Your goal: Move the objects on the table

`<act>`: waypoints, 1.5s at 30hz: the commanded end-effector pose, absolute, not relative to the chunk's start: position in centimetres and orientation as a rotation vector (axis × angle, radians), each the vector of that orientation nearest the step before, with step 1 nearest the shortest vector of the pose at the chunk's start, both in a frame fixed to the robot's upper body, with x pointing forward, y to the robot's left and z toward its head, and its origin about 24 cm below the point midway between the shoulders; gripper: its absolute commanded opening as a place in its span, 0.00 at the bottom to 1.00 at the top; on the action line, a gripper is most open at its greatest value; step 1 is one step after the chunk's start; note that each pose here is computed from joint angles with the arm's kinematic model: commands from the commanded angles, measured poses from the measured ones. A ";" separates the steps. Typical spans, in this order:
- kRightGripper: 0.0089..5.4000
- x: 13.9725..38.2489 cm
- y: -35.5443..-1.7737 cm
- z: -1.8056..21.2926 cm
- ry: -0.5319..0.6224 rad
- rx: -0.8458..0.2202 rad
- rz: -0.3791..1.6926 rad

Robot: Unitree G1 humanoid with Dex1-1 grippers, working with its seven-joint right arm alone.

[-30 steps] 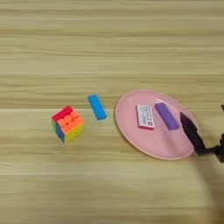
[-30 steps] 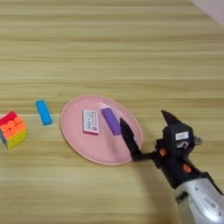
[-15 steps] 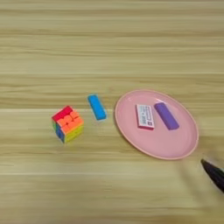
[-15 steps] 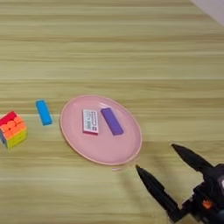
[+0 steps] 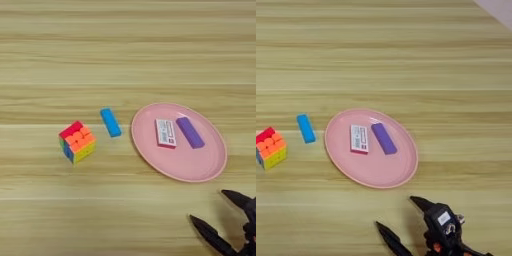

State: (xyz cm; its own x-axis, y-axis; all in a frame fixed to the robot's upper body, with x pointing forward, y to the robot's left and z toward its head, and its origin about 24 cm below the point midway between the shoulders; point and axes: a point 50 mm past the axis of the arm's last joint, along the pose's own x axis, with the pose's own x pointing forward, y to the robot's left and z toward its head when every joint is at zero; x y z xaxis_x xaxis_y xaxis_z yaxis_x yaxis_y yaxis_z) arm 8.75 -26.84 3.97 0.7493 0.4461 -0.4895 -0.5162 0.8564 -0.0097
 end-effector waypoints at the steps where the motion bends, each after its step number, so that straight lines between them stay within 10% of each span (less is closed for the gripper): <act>1: 0.99 9.1 -25.1 4.0 0.479 -0.115 0.581; 9: 0.99 10.3 -21.5 2.6 0.479 0.034 0.613; 45: 0.99 15.3 -23.2 3.2 0.290 0.014 0.403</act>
State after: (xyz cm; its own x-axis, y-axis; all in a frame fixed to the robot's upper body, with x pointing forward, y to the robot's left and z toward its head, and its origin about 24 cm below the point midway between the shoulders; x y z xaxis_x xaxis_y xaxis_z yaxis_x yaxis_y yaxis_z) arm 14.37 -22.67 1.98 0.8537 0.4104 -0.3206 -0.3889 0.9118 0.1317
